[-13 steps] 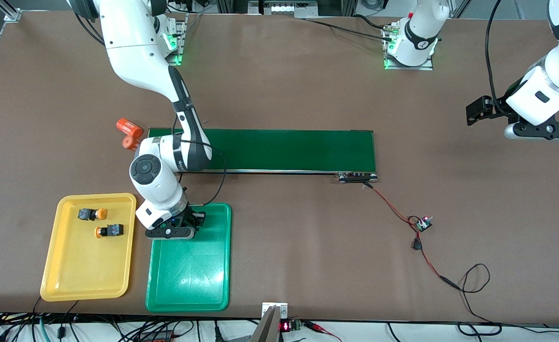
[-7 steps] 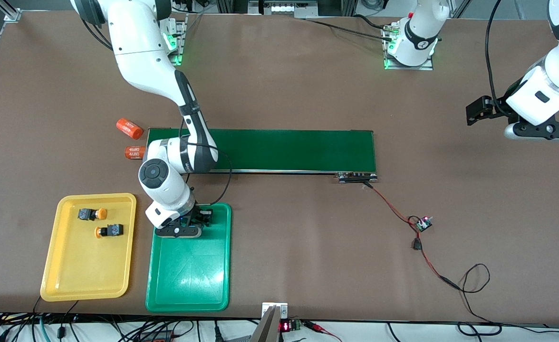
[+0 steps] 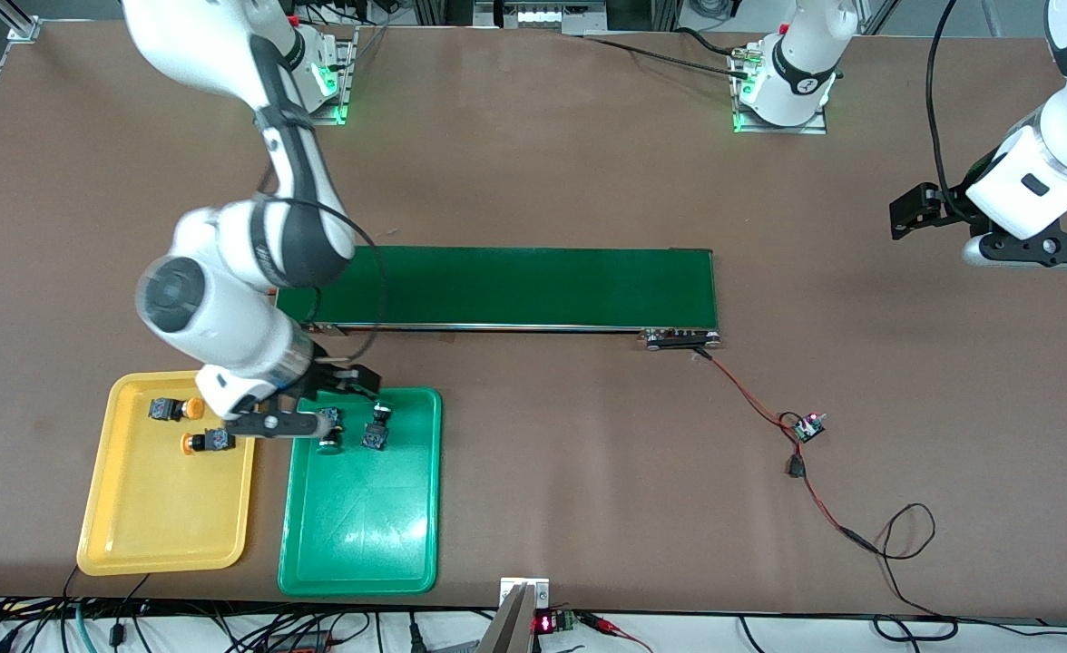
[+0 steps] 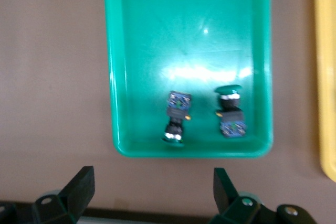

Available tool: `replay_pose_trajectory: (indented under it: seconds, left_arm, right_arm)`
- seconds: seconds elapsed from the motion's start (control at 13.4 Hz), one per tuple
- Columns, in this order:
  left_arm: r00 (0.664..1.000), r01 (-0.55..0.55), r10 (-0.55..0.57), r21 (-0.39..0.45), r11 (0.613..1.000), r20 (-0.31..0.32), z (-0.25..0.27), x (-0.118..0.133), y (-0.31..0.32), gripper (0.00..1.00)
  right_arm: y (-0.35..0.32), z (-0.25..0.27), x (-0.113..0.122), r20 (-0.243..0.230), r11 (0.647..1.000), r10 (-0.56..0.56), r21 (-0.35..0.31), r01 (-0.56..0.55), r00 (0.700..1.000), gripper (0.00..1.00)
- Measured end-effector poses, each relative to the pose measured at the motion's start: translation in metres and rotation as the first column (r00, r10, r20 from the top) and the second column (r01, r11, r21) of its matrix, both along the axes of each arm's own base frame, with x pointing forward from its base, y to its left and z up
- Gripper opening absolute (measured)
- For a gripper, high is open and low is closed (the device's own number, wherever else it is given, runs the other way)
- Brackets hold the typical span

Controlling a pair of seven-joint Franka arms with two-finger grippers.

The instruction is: Sort buttons by color to trays

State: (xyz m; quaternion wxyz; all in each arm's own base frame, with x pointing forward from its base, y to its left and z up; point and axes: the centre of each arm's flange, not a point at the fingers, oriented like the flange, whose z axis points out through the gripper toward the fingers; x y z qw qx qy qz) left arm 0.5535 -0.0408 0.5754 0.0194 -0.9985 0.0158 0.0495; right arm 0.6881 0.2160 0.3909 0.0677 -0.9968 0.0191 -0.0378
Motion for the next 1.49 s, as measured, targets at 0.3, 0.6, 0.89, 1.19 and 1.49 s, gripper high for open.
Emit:
replay_pose_trajectory:
  seconds: [0.3,0.6,0.89,1.19,1.49]
  left_arm:
    - [1.0,0.0,0.0,0.0,1.0,0.0,0.0,0.0,0.0,1.0]
    - [1.0,0.0,0.0,0.0,1.0,0.001,0.001,0.0,0.0,1.0]
    - [1.0,0.0,0.0,0.0,1.0,0.001,0.001,0.0,0.0,1.0]
    - [1.0,0.0,0.0,0.0,1.0,0.001,0.001,0.0,0.0,1.0]
    - [1.0,0.0,0.0,0.0,1.0,0.001,0.001,0.0,0.0,1.0]
  right_arm:
    - [-0.093,0.079,-0.011,-0.045,0.998,-0.051,-0.049,0.049,0.998,1.0]
    - [-0.188,0.158,-0.045,-0.076,0.992,-0.081,-0.107,0.072,0.994,1.0]
    - [-0.26,0.204,-0.075,-0.069,0.995,-0.06,-0.089,0.054,0.996,1.0]
    - [-0.265,0.218,-0.099,-0.109,0.993,-0.052,-0.115,0.039,0.993,1.0]
    - [-0.251,0.218,-0.117,-0.111,0.992,-0.019,-0.124,0.005,0.994,1.0]
